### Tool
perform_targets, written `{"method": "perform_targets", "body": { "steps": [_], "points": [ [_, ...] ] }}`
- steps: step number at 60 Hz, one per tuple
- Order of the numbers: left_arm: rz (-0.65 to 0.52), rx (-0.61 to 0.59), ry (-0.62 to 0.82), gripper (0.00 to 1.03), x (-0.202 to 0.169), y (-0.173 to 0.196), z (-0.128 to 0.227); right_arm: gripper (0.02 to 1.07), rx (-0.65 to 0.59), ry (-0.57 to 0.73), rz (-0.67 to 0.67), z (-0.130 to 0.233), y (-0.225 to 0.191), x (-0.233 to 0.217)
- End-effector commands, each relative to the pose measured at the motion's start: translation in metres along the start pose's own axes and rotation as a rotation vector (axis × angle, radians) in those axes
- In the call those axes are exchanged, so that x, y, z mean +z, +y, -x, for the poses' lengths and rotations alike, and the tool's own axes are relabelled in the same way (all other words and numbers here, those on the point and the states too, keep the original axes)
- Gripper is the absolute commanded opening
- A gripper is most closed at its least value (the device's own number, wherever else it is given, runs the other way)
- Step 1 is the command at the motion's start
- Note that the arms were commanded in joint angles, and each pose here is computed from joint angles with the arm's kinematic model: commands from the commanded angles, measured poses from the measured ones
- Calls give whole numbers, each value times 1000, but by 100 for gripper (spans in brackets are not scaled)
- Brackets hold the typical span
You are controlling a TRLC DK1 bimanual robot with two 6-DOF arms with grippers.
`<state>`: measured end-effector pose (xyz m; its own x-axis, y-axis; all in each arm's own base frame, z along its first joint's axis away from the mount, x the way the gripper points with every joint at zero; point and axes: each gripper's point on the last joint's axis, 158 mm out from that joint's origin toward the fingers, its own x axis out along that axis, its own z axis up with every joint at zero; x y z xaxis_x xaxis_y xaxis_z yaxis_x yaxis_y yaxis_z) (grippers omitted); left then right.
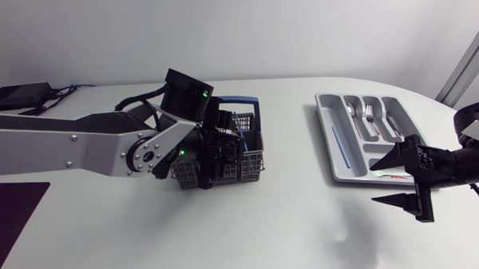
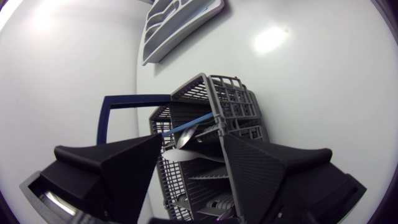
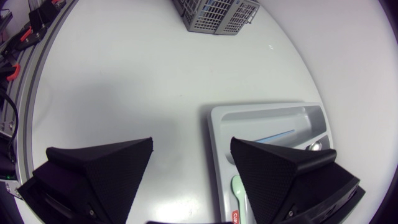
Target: Unload the cutlery basket into the drawer organizer.
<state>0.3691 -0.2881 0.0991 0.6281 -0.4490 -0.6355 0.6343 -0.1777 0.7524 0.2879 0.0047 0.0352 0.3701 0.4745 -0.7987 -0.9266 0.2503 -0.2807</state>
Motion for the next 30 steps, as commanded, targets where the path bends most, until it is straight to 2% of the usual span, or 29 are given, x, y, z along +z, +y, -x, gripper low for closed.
{"method": "perform_targets", "body": {
  "steps": [1,13,18,24,27,30],
  "points": [
    [-60,3,-9,51,4,11,0,92,31,-15,-27,-4,13,3],
    [-125,-9,-6,51,4,19,-3,92,37,-25,-28,-6,14,5],
    [-171,-28,0,43,2,16,-7,92,39,-34,-28,-6,14,8],
    [-199,-41,4,42,0,13,-13,92,40,-41,-30,-7,14,11],
    [-223,-50,9,33,-3,10,-17,92,45,-44,-32,-7,15,13],
    [-239,-54,13,32,-6,9,-21,92,50,-51,-33,-8,16,16]
  ]
}}
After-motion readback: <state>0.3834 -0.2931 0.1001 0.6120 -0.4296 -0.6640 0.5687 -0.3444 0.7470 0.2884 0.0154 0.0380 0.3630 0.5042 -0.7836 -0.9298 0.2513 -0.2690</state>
